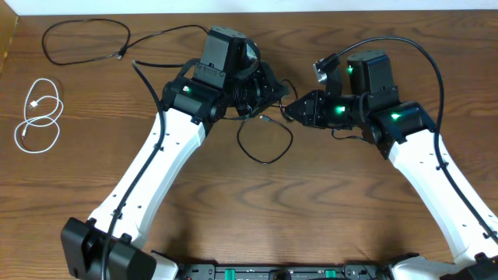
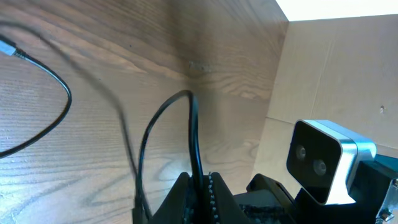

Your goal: Untangle cables

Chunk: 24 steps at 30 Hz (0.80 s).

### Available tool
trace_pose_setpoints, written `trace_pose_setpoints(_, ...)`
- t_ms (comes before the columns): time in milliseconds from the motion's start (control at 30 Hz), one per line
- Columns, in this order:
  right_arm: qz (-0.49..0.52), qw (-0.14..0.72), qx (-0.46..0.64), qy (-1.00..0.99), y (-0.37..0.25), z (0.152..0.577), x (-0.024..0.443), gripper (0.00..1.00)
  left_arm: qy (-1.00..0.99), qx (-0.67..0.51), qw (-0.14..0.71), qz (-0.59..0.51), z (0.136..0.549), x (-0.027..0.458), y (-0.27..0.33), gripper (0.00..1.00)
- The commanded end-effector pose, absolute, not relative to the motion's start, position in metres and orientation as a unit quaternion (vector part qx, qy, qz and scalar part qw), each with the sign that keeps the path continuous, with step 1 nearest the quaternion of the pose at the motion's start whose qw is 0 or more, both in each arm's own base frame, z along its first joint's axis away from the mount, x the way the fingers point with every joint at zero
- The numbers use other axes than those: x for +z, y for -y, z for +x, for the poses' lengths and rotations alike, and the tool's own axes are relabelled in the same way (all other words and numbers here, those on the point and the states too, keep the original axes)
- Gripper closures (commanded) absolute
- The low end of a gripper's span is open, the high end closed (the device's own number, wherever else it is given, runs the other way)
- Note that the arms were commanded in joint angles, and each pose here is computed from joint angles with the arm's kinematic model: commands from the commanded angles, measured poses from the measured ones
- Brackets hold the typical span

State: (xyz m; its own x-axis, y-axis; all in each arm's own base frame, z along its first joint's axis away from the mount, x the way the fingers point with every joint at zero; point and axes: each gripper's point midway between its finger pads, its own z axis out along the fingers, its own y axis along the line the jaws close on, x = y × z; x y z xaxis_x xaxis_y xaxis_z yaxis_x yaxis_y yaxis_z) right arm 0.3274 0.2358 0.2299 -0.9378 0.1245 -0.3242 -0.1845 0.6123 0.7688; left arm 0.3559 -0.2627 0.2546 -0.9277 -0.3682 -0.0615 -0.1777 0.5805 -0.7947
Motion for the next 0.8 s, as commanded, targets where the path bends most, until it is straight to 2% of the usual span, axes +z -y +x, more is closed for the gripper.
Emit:
trace_pose_setpoints(0,-0.021,0.177,0.445,-0.877,-0.241,0.324,0.237,0.99,-0.877,-0.444,0.106,-0.148,0.353,0.262,0.266,0.92)
trace_pose_setpoints(300,-0.016,0.179,0.44,-0.88,-0.236,0.327,0.236,0.98,-0.884,-0.422,0.134,-0.152,0.362,0.258,0.258,0.93)
trace_pose_setpoints(567,0.04,0.17,0.373,-0.911,-0.206,0.33,0.21,0.99,-0.897,-0.394,0.134,-0.151,0.359,0.247,0.248,0.92)
trace_pose_setpoints(767,-0.024,0.179,0.373,-0.91,-0.21,0.324,0.21,0.89,-0.86,-0.411,0.073,-0.294,0.362,0.248,0.244,0.92)
